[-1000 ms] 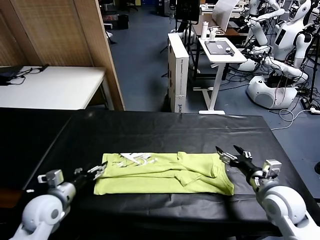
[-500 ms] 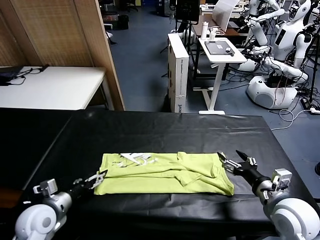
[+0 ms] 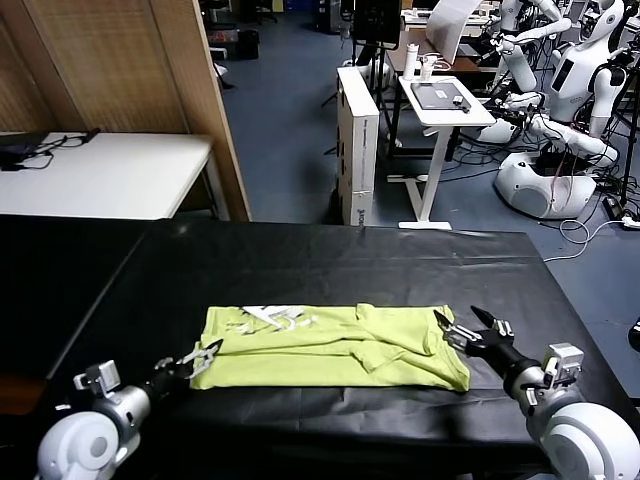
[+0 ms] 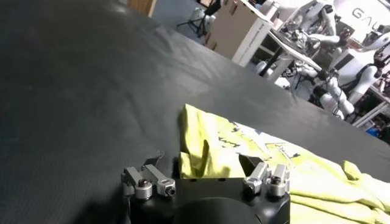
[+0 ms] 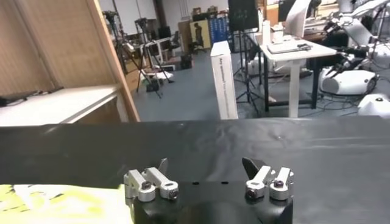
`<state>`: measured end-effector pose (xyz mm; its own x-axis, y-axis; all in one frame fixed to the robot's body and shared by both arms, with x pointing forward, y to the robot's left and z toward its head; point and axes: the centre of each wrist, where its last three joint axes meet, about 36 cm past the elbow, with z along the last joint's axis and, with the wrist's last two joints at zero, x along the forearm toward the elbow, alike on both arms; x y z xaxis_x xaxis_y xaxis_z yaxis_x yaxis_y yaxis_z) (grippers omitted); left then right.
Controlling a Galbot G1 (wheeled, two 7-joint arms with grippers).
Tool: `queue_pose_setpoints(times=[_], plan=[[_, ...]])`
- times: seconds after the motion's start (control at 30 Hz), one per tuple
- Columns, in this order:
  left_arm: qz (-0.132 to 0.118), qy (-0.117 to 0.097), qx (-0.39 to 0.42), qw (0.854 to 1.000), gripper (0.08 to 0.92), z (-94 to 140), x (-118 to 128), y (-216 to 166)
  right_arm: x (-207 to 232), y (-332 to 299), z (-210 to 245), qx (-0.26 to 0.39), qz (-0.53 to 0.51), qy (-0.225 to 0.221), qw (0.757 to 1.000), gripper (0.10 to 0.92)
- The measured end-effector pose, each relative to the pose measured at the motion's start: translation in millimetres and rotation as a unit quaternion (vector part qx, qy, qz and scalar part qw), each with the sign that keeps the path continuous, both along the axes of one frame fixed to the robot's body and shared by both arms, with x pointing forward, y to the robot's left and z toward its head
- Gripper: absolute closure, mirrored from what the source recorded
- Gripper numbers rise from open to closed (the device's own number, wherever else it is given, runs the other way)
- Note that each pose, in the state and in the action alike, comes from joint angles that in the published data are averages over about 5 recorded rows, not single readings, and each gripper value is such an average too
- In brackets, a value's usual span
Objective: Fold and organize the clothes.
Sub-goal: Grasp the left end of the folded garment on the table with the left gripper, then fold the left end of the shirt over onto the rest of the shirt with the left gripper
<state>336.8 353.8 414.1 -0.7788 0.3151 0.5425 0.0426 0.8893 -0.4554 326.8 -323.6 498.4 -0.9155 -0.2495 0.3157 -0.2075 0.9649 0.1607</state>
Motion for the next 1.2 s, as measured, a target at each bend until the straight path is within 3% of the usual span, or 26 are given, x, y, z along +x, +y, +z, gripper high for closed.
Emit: queue_pose_setpoints(times=[0.5,0.77,0.97,1.2], plan=[[-0.005,0.006,0.003,1.0,0.826,-3,-1,-8,5,4,-6,-0.002,0.0,-0.002,1.0,0.115],[0.006,-0.011,0.036,0.999,0.826,7,-2,-7,10,-1,-9,-0.004,-0.01,-0.003,1.0,0.115],[0.018,-0.024,0.07,0.997,0.826,23,-6,15,11,0,-18,-0.008,-0.017,-0.001,1.0,0.115],[0.038,-0.055,0.138,0.988,0.826,49,-12,37,5,2,-28,-0.01,-0.024,-0.009,1.0,0.115]])
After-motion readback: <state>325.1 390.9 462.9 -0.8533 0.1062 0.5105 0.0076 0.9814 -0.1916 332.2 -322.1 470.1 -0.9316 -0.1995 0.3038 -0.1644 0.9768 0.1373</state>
